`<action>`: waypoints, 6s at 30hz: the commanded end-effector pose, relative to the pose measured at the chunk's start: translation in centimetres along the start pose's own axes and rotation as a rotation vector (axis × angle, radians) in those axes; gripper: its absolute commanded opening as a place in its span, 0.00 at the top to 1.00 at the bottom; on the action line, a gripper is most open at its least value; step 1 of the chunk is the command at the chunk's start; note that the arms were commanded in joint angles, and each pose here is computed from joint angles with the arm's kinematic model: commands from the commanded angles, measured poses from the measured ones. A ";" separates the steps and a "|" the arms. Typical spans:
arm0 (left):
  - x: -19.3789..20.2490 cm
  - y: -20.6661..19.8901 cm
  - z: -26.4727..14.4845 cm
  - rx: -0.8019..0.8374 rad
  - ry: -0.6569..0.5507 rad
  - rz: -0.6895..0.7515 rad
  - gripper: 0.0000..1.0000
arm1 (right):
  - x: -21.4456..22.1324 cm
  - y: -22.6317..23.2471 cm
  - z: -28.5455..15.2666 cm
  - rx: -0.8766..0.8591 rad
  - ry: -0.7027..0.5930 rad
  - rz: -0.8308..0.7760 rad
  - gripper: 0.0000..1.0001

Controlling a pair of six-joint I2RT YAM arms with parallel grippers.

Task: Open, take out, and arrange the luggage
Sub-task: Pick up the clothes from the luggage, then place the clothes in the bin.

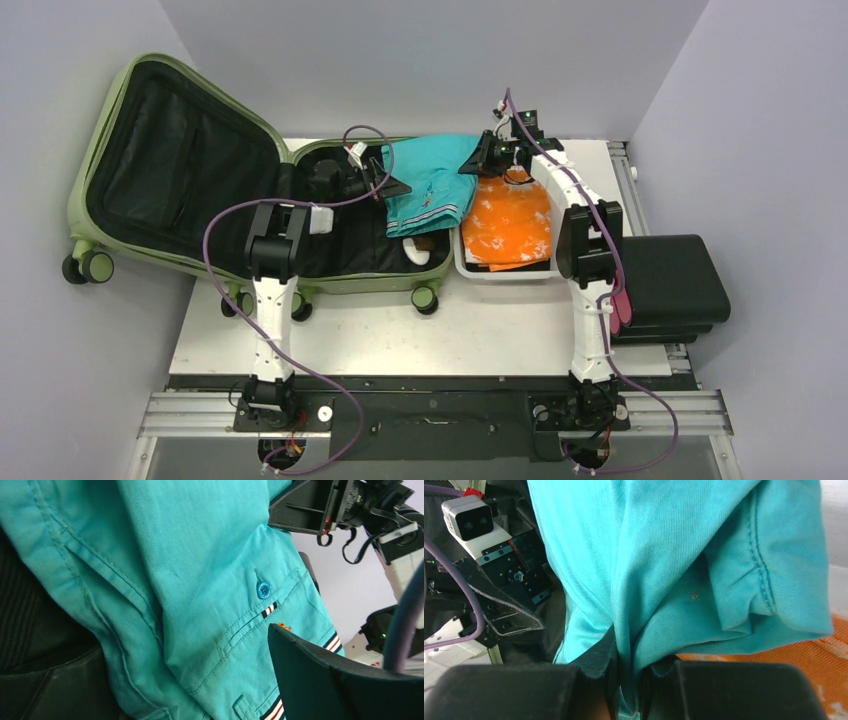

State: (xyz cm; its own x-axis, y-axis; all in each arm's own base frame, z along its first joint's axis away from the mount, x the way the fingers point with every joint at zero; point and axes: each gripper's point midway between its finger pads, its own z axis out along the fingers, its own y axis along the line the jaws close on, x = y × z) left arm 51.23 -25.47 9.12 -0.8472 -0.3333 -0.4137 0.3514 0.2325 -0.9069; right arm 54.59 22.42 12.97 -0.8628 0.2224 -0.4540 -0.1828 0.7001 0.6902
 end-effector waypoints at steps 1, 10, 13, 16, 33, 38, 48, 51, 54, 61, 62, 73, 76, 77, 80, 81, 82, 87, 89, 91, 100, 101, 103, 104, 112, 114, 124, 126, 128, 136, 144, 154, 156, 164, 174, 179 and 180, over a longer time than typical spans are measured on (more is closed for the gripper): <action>0.5 -1.5 1.4 0.117 0.029 -0.020 0.03 | -3.8 -2.1 -1.1 0.080 -0.130 -0.051 1.00; -0.3 -7.4 0.6 0.335 0.020 -0.045 0.35 | -3.6 -2.3 -0.8 0.078 -0.123 -0.047 1.00; -0.7 -8.5 0.2 0.336 0.016 -0.020 0.61 | -3.7 -2.2 -0.9 0.073 -0.124 -0.046 1.00; -1.3 -8.5 0.1 0.313 0.011 -0.034 0.99 | -3.7 -1.7 -1.1 0.063 -0.124 -0.046 1.00; -5.7 -10.7 -0.8 0.215 -0.085 -0.010 1.00 | 0.6 0.4 -2.9 -0.088 -0.001 0.010 0.59; -5.9 -11.1 -0.3 0.189 -0.094 -0.030 1.00 | 2.1 1.7 -1.5 -0.165 0.041 0.054 0.57; -6.6 -14.1 0.4 0.187 -0.111 -0.022 1.00 | 1.2 8.1 -1.2 -0.428 -0.004 0.134 1.00; -7.1 -15.6 0.2 0.189 -0.111 0.011 1.00 | 0.2 9.4 -2.5 -0.450 -0.033 0.094 1.00; -7.5 -16.7 0.0 0.181 -0.110 0.024 1.00 | -0.8 11.1 -4.1 -0.461 -0.059 0.041 1.00; -8.0 -18.7 -0.2 0.172 -0.110 0.059 1.00 | -1.8 13.2 -6.8 -0.431 -0.081 -0.058 1.00; -8.0 -18.9 -0.3 0.173 -0.110 0.064 1.00 | -2.0 13.3 -7.0 -0.425 -0.087 -0.068 1.00; -6.6 -20.9 0.4 0.184 -0.086 0.067 1.00 | -1.7 14.4 -9.5 -0.420 -0.101 -0.118 1.00; -5.9 -21.5 0.8 0.184 -0.077 0.060 1.00 | -1.6 13.5 -9.7 -0.395 -0.098 -0.112 1.00; -5.4 -21.7 1.1 0.184 -0.072 0.055 1.00 | -1.4 12.8 -9.8 -0.377 -0.091 -0.111 1.00; -3.7 -22.0 1.8 0.182 -0.044 0.034 1.00 | -0.8 10.9 -10.5 -0.317 -0.079 -0.129 1.00; -3.4 -22.4 1.9 0.186 -0.041 0.035 1.00 | -0.5 10.1 -10.5 -0.293 -0.074 -0.126 1.00; -2.7 -22.6 2.3 0.187 -0.027 0.028 1.00 | -0.3 9.3 -11.0 -0.268 -0.068 -0.136 1.00; -0.8 -24.5 3.3 0.212 0.013 0.016 1.00 | 0.2 5.9 -12.9 -0.189 -0.074 -0.121 1.00; 0.1 -25.2 3.8 0.223 0.032 0.016 1.00 | 0.3 4.9 -13.9 -0.165 -0.079 -0.122 1.00; 1.1 -25.7 4.4 0.229 0.055 0.010 1.00 | 0.5 3.9 -14.9 -0.137 -0.085 -0.125 1.00; 8.3 -25.3 8.8 0.231 0.195 -0.045 1.00 | 2.6 -1.5 -18.8 0.004 -0.072 -0.123 1.00; 8.9 -24.7 9.4 0.224 0.207 -0.055 1.00 | 2.6 -2.0 -19.1 0.023 -0.078 -0.131 1.00; 10.5 -24.1 10.5 0.221 0.237 -0.068 1.00 | 2.6 -3.1 -20.0 0.055 -0.089 -0.125 1.00; 11.5 -24.1 11.1 0.222 0.254 -0.072 1.00 | 2.8 -3.6 -20.1 0.068 -0.087 -0.121 1.00; 14.9 -20.5 13.7 0.188 0.312 -0.101 1.00 | 2.5 -6.7 -20.8 0.124 -0.098 -0.100 1.00; 14.9 -19.5 14.0 0.174 0.312 -0.081 1.00 | 2.2 -7.5 -20.7 0.141 -0.097 -0.101 1.00; 12.4 -17.6 13.6 0.124 0.282 -0.007 1.00 | 3.1 -10.0 -16.4 0.135 -0.025 -0.088 1.00; 12.3 -17.7 13.6 0.122 0.283 0.006 1.00 | 2.6 -9.9 -15.8 0.133 -0.037 -0.094 1.00; 12.1 -17.8 13.7 0.123 0.282 0.021 1.00 | 2.0 -9.7 -15.3 0.129 -0.046 -0.102 1.00; 11.9 -16.6 14.0 0.087 0.291 0.069 1.00 | -0.2 -9.2 -14.7 0.134 -0.101 -0.109 1.00; 14.8 -12.9 11.5 -0.020 0.362 0.041 0.02 | 0.8 -9.7 -16.8 0.243 -0.058 -0.169 0.77; 6.5 -19.4 8.9 0.057 0.219 0.158 0.04 | -3.6 -6.2 -23.3 0.379 -0.246 -0.299 0.45; 5.1 -20.8 8.3 0.074 0.200 0.186 0.04 | -4.5 -5.2 -24.6 0.393 -0.293 -0.319 0.45; 2.4 -27.5 5.6 0.260 0.178 0.280 0.04 | -6.8 1.0 -24.0 0.169 -0.424 -0.273 0.69; 4.0 -27.1 5.5 0.323 0.183 0.205 0.04 | -5.0 2.6 -14.3 0.018 -0.301 -0.194 0.86; 2.6 -28.4 4.3 0.336 0.171 0.269 0.04 | -2.0 0.5 -7.7 0.023 -0.160 -0.101 0.95; 2.6 -28.4 4.2 0.333 0.176 0.269 0.04 | -1.0 -1.3 -6.1 0.061 -0.122 -0.069 0.96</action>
State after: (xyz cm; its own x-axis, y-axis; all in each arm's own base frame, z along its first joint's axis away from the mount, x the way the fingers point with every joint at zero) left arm 40.88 -38.36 29.24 -0.8321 -0.1041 -0.5447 0.5460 0.0189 -0.8376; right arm 51.77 15.06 19.82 -0.7324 0.2475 -0.6343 -0.2543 0.7647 0.5921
